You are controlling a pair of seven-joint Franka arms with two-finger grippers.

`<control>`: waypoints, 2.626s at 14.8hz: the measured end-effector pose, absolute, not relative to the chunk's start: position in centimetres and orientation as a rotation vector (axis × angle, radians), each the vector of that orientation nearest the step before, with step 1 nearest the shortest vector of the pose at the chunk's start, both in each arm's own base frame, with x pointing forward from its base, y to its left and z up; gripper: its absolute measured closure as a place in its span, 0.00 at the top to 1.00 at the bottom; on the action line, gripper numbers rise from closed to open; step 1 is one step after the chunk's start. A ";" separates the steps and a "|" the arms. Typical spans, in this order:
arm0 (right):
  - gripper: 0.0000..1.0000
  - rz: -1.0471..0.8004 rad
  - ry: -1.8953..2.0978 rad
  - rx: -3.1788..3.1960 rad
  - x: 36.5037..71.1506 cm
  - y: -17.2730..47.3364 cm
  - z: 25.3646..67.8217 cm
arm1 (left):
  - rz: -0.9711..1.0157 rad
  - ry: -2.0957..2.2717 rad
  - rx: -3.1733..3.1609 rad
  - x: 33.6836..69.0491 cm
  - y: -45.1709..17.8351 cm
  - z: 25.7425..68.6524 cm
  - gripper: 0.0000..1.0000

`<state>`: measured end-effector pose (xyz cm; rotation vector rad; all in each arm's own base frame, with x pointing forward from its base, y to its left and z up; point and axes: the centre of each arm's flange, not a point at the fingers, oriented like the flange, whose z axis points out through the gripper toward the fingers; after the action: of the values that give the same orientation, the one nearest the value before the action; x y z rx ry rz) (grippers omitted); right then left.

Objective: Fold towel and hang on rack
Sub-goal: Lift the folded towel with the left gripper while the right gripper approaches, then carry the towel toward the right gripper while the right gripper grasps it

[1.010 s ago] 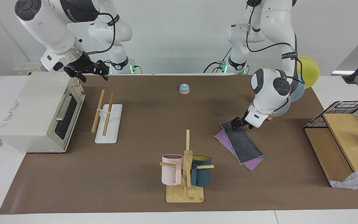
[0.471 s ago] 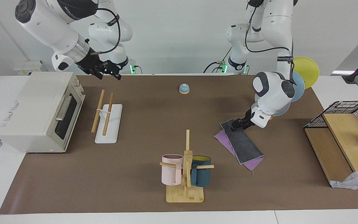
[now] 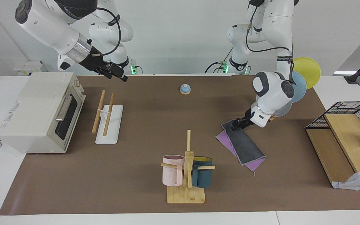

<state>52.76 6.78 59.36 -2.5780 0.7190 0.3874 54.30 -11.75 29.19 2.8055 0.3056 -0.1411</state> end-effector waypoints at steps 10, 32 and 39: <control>1.00 0.393 0.859 -2.480 52.8 9.9 59.3 | -0.144 0.343 2.787 53.8 -11.5 28.9 0.04; 1.00 0.369 1.547 -2.033 49.5 27.7 57.8 | -0.394 1.425 2.347 54.2 -22.1 52.8 0.03; 1.00 0.444 1.610 -1.991 47.6 33.6 55.4 | -0.497 1.782 2.140 50.4 -29.2 55.3 0.03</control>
<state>47.60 33.55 55.44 -1.9910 1.6099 0.4435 50.38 -29.16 55.34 2.1402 1.7819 -0.4975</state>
